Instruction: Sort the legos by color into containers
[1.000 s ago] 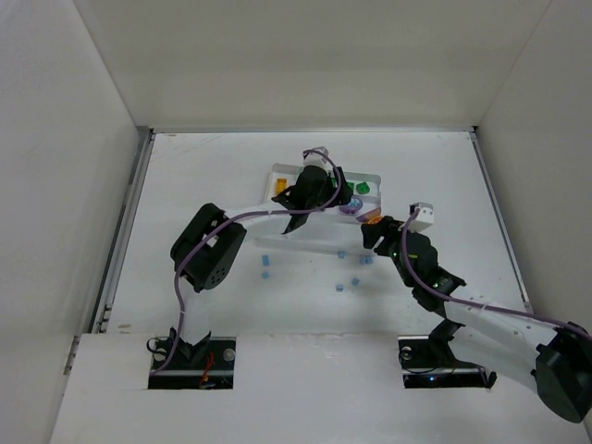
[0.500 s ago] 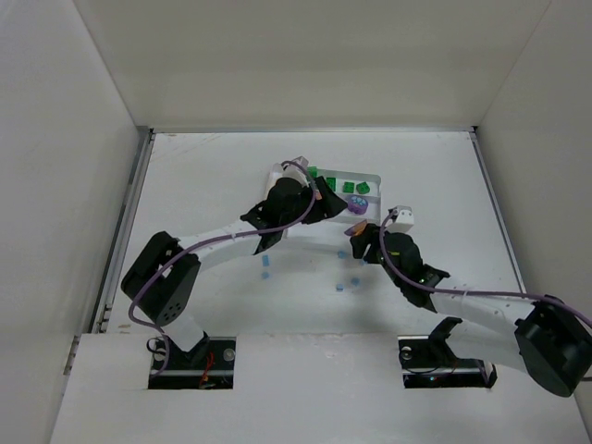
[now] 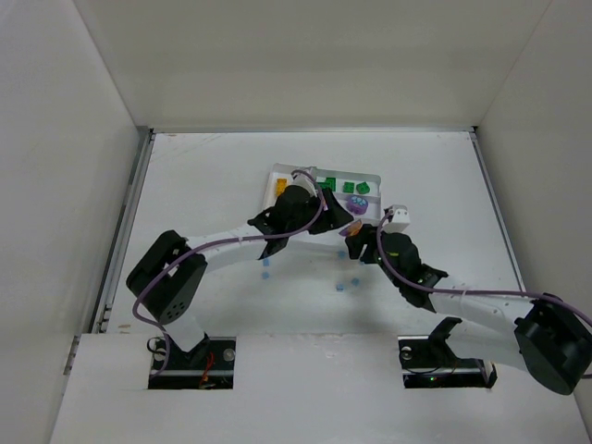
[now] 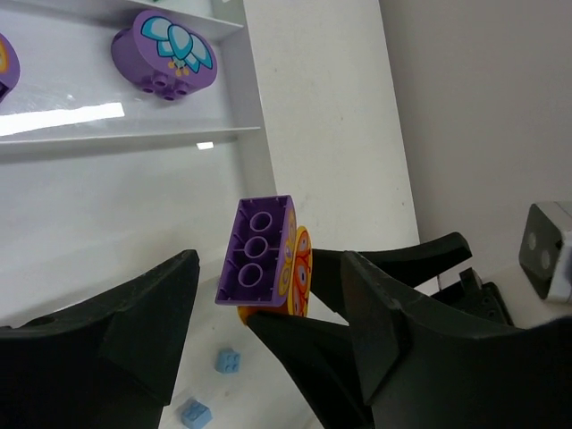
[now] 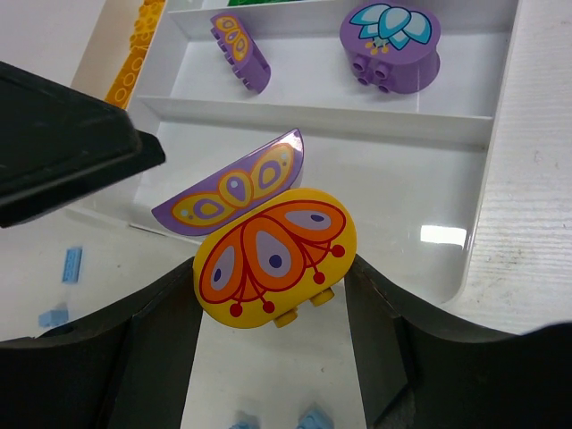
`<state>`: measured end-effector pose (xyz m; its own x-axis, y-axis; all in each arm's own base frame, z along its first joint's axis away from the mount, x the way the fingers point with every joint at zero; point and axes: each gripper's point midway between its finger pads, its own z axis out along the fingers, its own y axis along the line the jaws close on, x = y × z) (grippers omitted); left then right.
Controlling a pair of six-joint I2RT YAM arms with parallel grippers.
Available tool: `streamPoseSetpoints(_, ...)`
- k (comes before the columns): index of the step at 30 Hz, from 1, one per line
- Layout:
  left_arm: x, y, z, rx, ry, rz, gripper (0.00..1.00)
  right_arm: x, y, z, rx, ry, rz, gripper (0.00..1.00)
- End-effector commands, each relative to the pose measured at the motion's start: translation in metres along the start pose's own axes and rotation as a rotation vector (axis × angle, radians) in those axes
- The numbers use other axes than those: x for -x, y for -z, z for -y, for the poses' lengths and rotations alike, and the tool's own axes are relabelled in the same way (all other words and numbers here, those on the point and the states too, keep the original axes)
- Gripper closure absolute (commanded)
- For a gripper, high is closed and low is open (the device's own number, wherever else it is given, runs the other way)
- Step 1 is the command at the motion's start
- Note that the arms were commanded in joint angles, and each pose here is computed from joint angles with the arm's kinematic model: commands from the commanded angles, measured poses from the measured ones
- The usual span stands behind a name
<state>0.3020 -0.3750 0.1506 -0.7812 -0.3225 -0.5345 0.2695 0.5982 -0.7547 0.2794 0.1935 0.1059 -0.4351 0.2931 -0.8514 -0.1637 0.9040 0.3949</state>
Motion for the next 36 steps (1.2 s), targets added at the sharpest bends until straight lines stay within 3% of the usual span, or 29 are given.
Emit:
streamPoseSetpoints(1,0.002,-0.005,0.015,-0.033,-0.016,0.007,0.4,0.033,0.003,-0.026,0.084,-0.035,0.099,0.58)
streamPoseSetpoints(10,-0.007,-0.011,0.022,-0.038,-0.019,-0.014,0.45,0.036,0.005,-0.029,0.103,-0.04,0.111,0.58)
streamPoseSetpoints(23,0.011,-0.003,0.019,-0.072,0.041,0.087,0.77,0.036,0.006,-0.027,0.1,-0.045,0.114,0.58)
streamPoseSetpoints(36,0.064,0.006,-0.046,0.087,0.022,0.233,0.79,0.036,0.007,-0.027,0.101,-0.047,0.115,0.58)
